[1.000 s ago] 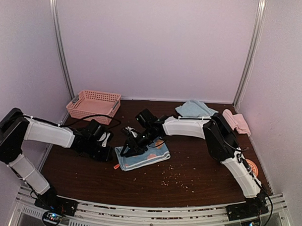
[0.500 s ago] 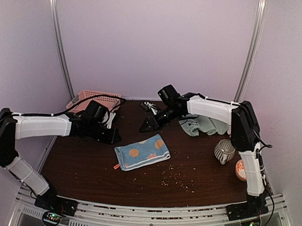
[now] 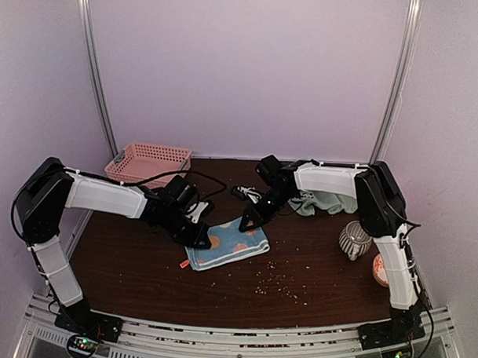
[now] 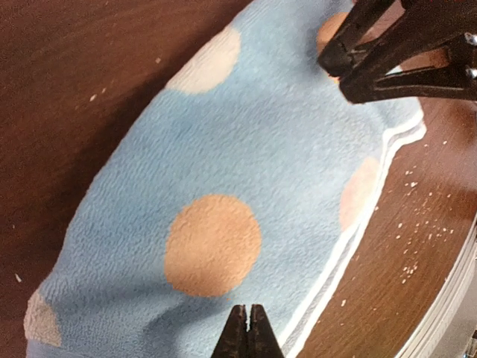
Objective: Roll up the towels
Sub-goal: Rotate the towel at the center of the board.
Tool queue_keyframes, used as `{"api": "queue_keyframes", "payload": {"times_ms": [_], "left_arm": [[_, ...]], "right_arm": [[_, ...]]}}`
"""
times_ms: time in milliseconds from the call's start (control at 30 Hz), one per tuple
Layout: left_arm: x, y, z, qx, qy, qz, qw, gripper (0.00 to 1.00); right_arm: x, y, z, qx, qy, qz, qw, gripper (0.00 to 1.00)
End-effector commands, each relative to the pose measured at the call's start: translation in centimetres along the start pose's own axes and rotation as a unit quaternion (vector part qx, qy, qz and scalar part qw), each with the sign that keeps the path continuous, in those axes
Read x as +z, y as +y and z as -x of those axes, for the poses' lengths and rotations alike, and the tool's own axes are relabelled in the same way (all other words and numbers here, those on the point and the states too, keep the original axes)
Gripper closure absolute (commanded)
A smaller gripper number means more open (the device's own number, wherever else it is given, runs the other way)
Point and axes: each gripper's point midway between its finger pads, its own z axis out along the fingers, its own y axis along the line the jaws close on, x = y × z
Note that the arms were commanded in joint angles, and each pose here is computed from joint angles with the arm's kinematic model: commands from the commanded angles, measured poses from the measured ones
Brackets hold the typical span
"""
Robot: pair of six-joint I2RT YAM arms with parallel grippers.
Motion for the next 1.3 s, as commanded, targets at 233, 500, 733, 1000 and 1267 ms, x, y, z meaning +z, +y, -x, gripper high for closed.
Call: {"api": "queue_keyframes", "payload": {"times_ms": [233, 500, 733, 1000, 1267], "left_arm": [[-1.1, 5.4, -5.2, -0.015, 0.051, 0.12, 0.991, 1.0], [-0.8, 8.4, -6.6, -0.037, 0.067, 0.176, 0.981, 1.0], [0.3, 9.8, -4.7, -0.018, 0.067, 0.203, 0.977, 1.0], [1.4, 8.4, 2.3, 0.041, 0.029, 0.189, 0.981, 1.0], [-2.3, 4.0, 6.6, 0.09, -0.057, 0.124, 0.987, 1.0]], "right_arm": [[1.8, -1.6, -2.1, 0.014, 0.03, -0.004, 0.999, 0.81], [3.0, -3.0, -5.4, 0.045, 0.052, -0.023, 0.997, 0.81], [2.2, -2.3, -10.4, 0.061, 0.089, -0.035, 0.994, 0.82], [1.9, 8.0, -15.4, -0.045, 0.153, 0.064, 0.985, 0.79], [-2.4, 11.3, -10.6, -0.096, 0.082, 0.116, 0.985, 0.73]]}}
